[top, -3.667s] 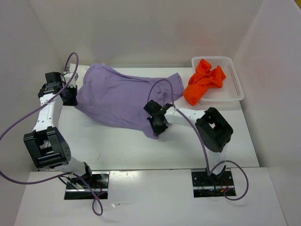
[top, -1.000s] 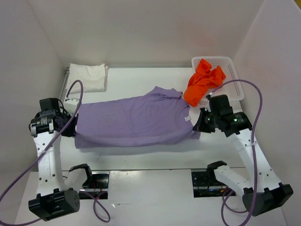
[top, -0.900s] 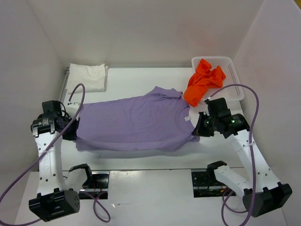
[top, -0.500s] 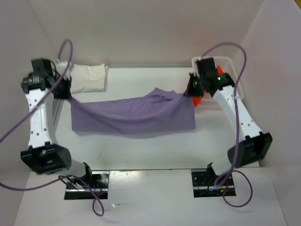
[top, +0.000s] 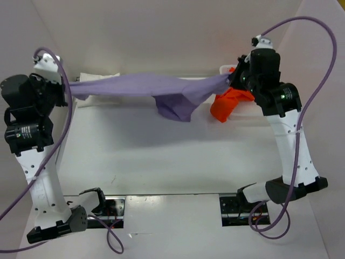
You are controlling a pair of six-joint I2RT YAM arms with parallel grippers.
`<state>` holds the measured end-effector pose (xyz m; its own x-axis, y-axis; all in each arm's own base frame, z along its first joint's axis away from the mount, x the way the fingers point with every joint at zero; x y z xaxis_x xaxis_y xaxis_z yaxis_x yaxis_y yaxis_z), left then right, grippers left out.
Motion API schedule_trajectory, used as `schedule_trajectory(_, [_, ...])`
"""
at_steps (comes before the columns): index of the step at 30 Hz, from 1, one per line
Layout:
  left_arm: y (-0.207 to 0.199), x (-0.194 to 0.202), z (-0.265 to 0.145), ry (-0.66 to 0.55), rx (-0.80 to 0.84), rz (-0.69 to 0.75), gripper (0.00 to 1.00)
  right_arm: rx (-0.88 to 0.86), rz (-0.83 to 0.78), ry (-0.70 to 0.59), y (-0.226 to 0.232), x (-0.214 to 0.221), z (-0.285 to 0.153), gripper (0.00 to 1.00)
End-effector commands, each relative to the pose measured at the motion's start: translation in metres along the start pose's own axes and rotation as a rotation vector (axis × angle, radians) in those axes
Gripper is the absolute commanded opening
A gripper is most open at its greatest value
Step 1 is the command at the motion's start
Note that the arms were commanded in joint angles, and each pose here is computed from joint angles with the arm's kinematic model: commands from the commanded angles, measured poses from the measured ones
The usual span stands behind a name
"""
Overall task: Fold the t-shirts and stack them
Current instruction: Flatten out the tshirt
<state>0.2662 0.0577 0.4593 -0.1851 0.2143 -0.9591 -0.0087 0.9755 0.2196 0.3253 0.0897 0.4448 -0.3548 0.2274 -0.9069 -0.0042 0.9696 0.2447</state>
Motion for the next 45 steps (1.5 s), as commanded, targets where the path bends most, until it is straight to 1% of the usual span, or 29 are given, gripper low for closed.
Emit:
schedule_trajectory(1, [-0.001, 0.050, 0.015, 0.136, 0.005, 0.027, 0.00, 0.071, -0.033, 0.148, -0.019, 0.052, -0.014, 0.00])
schedule_trajectory(3, [0.000, 0.061, 0.000, 0.174, -0.032, 0.060, 0.00, 0.083, -0.023, 0.233, -0.025, 0.082, -0.023, 0.00])
schedule_trajectory(4, [-0.001, 0.067, -0.008, 0.189, -0.042, 0.069, 0.00, 0.071, -0.017, 0.240, -0.025, 0.087, -0.038, 0.00])
schedule_trajectory(5, [0.001, 0.078, -0.015, 0.239, -0.058, 0.084, 0.00, 0.083, -0.011, 0.291, -0.026, 0.101, -0.049, 0.00])
schedule_trajectory(7, [-0.001, 0.089, -0.026, 0.278, -0.068, 0.099, 0.00, 0.096, 0.009, 0.312, -0.033, 0.111, -0.068, 0.00])
schedule_trajectory(8, [-0.002, 0.107, -0.030, 0.355, -0.061, 0.109, 0.00, 0.082, 0.030, 0.356, -0.032, 0.120, -0.077, 0.00])
schedule_trajectory(9, [-0.005, 0.114, -0.035, 0.381, -0.049, 0.117, 0.00, 0.085, 0.036, 0.395, -0.035, 0.132, -0.080, 0.00])
schedule_trajectory(10, [-0.008, 0.128, -0.043, 0.446, -0.036, 0.123, 0.00, 0.066, 0.040, 0.401, -0.036, 0.137, -0.087, 0.00])
schedule_trajectory(11, [-0.011, 0.149, -0.044, 0.520, -0.010, 0.150, 0.00, 0.047, 0.061, 0.481, -0.034, 0.161, -0.086, 0.00])
schedule_trajectory(13, [-0.017, 0.181, -0.049, 0.631, 0.032, 0.174, 0.00, 0.037, 0.069, 0.560, -0.038, 0.188, -0.089, 0.00])
schedule_trajectory(14, [-0.018, 0.196, -0.050, 0.675, 0.040, 0.199, 0.00, 0.020, 0.072, 0.647, -0.037, 0.217, -0.081, 0.00])
schedule_trajectory(15, [-0.026, 0.225, -0.052, 0.749, 0.075, 0.186, 0.00, 0.011, 0.085, 0.675, -0.036, 0.228, -0.079, 0.00])
schedule_trajectory(16, [-0.027, 0.237, -0.051, 0.780, 0.084, 0.195, 0.00, -0.001, 0.089, 0.697, -0.037, 0.239, -0.077, 0.00])
schedule_trajectory(19, [-0.035, 0.263, -0.055, 0.833, 0.110, 0.185, 0.00, -0.014, 0.106, 0.754, -0.038, 0.268, -0.070, 0.00])
schedule_trajectory(25, [-0.037, 0.277, -0.060, 0.889, 0.120, 0.196, 0.00, -0.013, 0.072, 0.882, -0.043, 0.304, -0.071, 0.00])
schedule_trajectory(29, [-0.036, 0.282, -0.044, 0.885, 0.125, 0.183, 0.00, -0.043, 0.068, 0.814, -0.033, 0.291, -0.050, 0.00])
schedule_trajectory(30, [-0.033, 0.276, -0.029, 0.843, 0.107, 0.170, 0.00, -0.036, 0.048, 0.813, -0.029, 0.288, -0.034, 0.00])
schedule_trajectory(31, [-0.027, 0.257, -0.014, 0.785, 0.081, 0.147, 0.00, -0.045, 0.046, 0.699, -0.021, 0.257, -0.008, 0.00])
schedule_trajectory(32, [-0.025, 0.251, 0.010, 0.788, 0.107, 0.110, 0.00, -0.049, 0.008, 0.658, -0.020, 0.240, 0.011, 0.00])
schedule_trajectory(33, [-0.018, 0.231, 0.030, 0.742, 0.094, 0.082, 0.00, -0.040, -0.010, 0.627, -0.017, 0.219, 0.030, 0.00])
schedule_trajectory(34, [-0.012, 0.204, 0.047, 0.687, 0.069, 0.023, 0.00, -0.041, -0.018, 0.530, 0.000, 0.163, 0.062, 0.00])
schedule_trajectory(35, [0.009, 0.133, 0.076, 0.519, 0.031, 0.013, 0.00, 0.028, -0.041, 0.428, 0.000, 0.123, 0.073, 0.00])
schedule_trajectory(36, [0.018, 0.094, 0.081, 0.429, 0.007, -0.005, 0.00, 0.044, -0.045, 0.333, 0.007, 0.083, 0.077, 0.00])
schedule_trajectory(37, [0.025, 0.055, 0.080, 0.327, -0.023, -0.036, 0.00, 0.017, -0.012, 0.138, 0.024, 0.007, 0.065, 0.00])
schedule_trajectory(39, [0.040, -0.029, 0.065, 0.055, -0.080, -0.001, 0.00, 0.030, 0.051, -0.069, 0.032, -0.051, 0.036, 0.00])
schedule_trajectory(40, [0.043, -0.059, 0.051, -0.052, -0.101, 0.012, 0.00, 0.020, 0.080, -0.123, 0.031, -0.067, 0.027, 0.00])
schedule_trajectory(41, [0.044, -0.091, 0.027, -0.191, -0.126, 0.043, 0.00, 0.026, 0.083, -0.135, 0.030, -0.070, 0.023, 0.00])
schedule_trajectory(43, [0.040, -0.099, 0.015, -0.249, -0.128, 0.057, 0.00, 0.045, 0.046, -0.079, 0.029, -0.052, 0.032, 0.00])
schedule_trajectory(45, [0.030, -0.083, 0.014, -0.229, -0.082, 0.075, 0.00, 0.038, 0.026, -0.065, 0.032, -0.043, 0.025, 0.00])
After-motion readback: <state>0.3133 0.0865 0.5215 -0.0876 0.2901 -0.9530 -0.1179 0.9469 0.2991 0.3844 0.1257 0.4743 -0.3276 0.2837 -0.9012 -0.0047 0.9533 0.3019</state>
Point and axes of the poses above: each gripper's point midway between its finger pads, its own z axis out along the fingers, its own y axis along the line the jaws close on, x = y × z, the point moved 3 cm from there along -z, back along the fingers, and after that the axes turned 2 degrees about -z, right-handed, at the moved point
